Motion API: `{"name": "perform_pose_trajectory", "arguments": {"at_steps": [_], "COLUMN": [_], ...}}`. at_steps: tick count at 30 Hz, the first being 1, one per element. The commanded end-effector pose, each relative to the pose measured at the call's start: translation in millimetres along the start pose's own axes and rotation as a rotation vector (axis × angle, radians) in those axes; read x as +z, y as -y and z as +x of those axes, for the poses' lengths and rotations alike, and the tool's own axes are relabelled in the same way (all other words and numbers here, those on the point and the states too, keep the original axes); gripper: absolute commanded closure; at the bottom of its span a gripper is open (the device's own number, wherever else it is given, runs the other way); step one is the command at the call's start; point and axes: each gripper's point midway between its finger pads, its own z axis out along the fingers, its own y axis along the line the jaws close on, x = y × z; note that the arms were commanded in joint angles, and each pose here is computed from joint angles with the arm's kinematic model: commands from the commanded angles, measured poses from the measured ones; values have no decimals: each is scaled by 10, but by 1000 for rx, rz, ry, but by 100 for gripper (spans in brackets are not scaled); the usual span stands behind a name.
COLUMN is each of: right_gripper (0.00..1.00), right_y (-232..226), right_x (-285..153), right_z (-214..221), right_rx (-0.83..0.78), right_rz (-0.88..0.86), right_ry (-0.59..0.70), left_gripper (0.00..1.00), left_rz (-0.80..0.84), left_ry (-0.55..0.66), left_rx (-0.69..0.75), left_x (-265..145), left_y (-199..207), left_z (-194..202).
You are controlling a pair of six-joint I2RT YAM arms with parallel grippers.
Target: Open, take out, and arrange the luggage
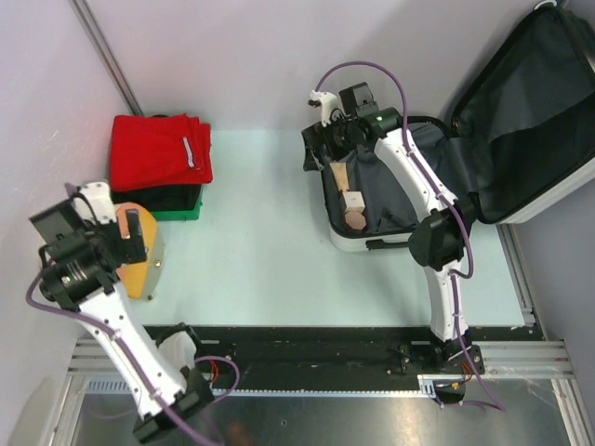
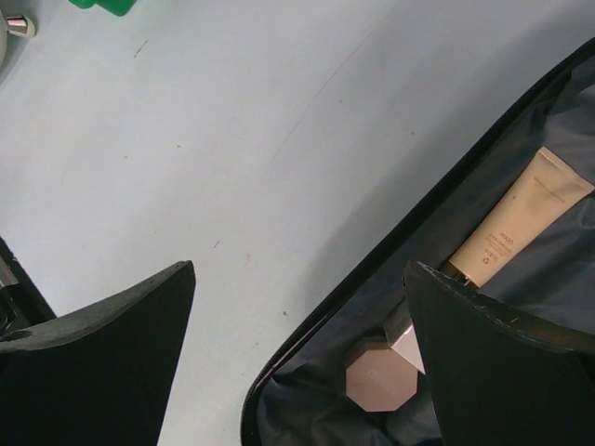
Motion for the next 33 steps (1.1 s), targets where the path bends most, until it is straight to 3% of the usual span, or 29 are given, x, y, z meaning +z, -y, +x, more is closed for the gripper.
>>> {"name": "perform_pose_trajectory", "arguments": {"at_steps": [1, 4, 9, 17, 33], "right_gripper": [1, 1, 1, 0, 0], "right_y": [-7, -8, 4, 2, 40], "right_x": [-138, -164, -168, -198, -220], "right_z": [-134, -128, -122, -120, -74], "right_rx": [-33, -35, -29, -34, -21], "right_rz": [29, 35, 41, 50, 65], "right_ry": [33, 35, 37, 32, 26], "left_gripper": [0, 3, 7, 0, 0], "left_rz": [-18, 9, 152, 312, 347], "left_ry": [2, 15, 6, -15, -77], "left_rx": [-22, -36, 3, -11, -9], "left_x": [15, -15, 43, 344, 654], "left_y": [-343, -516, -370, -218, -297], "left_z": [-186, -248, -131, 75, 415]}}
